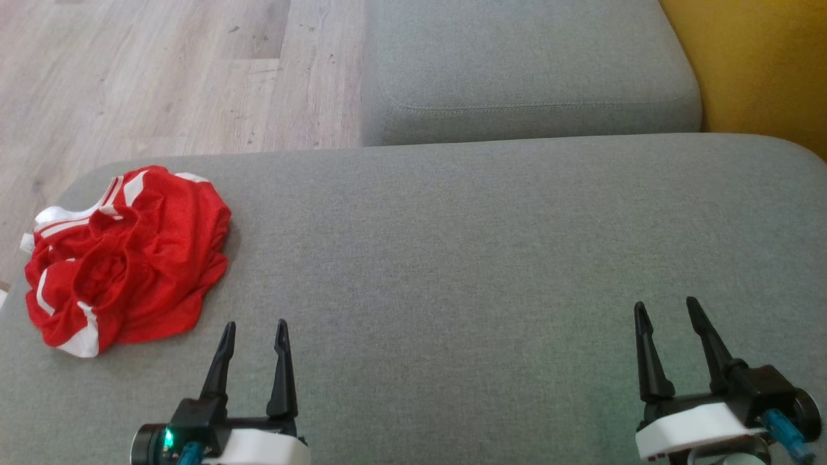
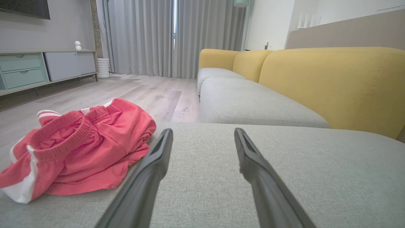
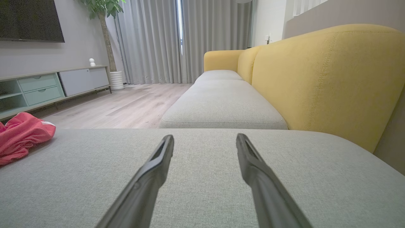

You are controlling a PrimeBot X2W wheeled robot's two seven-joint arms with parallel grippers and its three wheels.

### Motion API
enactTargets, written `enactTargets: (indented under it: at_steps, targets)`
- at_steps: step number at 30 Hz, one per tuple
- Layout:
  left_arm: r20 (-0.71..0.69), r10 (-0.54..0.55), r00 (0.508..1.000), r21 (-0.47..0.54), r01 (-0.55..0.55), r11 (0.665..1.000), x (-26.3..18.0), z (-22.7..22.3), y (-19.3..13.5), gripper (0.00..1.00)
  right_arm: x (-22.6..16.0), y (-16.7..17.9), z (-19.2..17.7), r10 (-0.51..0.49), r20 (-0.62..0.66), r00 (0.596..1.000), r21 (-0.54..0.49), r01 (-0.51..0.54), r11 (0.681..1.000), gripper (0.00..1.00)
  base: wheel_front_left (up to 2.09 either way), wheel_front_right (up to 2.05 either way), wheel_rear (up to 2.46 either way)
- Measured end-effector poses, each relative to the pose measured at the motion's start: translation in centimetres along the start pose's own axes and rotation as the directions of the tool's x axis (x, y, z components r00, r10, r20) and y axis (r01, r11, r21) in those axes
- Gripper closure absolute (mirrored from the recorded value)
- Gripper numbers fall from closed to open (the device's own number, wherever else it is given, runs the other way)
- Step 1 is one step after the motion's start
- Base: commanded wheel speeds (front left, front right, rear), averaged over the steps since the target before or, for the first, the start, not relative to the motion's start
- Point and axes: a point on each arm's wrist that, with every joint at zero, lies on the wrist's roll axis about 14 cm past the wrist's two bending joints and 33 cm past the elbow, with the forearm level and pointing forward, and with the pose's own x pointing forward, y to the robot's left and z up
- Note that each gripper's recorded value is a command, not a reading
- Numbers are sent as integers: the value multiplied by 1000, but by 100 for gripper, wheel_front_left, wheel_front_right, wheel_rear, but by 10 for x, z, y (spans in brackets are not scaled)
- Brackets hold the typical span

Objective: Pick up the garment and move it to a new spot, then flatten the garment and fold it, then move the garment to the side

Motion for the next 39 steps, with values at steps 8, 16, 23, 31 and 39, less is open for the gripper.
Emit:
enactTargets:
  at_steps: [8,16,23,31,39]
  targets:
    - [-6,-4,1000,-1,4,1000,-1,-2,0,0,0,0,-1,0,-3,1000,1,0,1000,0,0,0,0]
    - [-10,-9,1000,-1,9,1000,0,-3,-1,0,-1,-1,-2,-3,-5,1000,3,3,1000,0,0,0,0]
    - [-9,-10,1000,-1,10,1000,-1,-3,-2,0,-1,0,-3,-2,-10,1000,3,2,1000,0,0,0,0]
    - [-7,27,1000,-2,-27,1000,-7,-3,9,0,2,10,-9,35,-29,999,-3,-35,999,0,0,0,0]
    - [12,146,989,5,-146,989,-26,2,44,0,22,49,-11,164,-36,986,-3,-164,986,0,0,0,0]
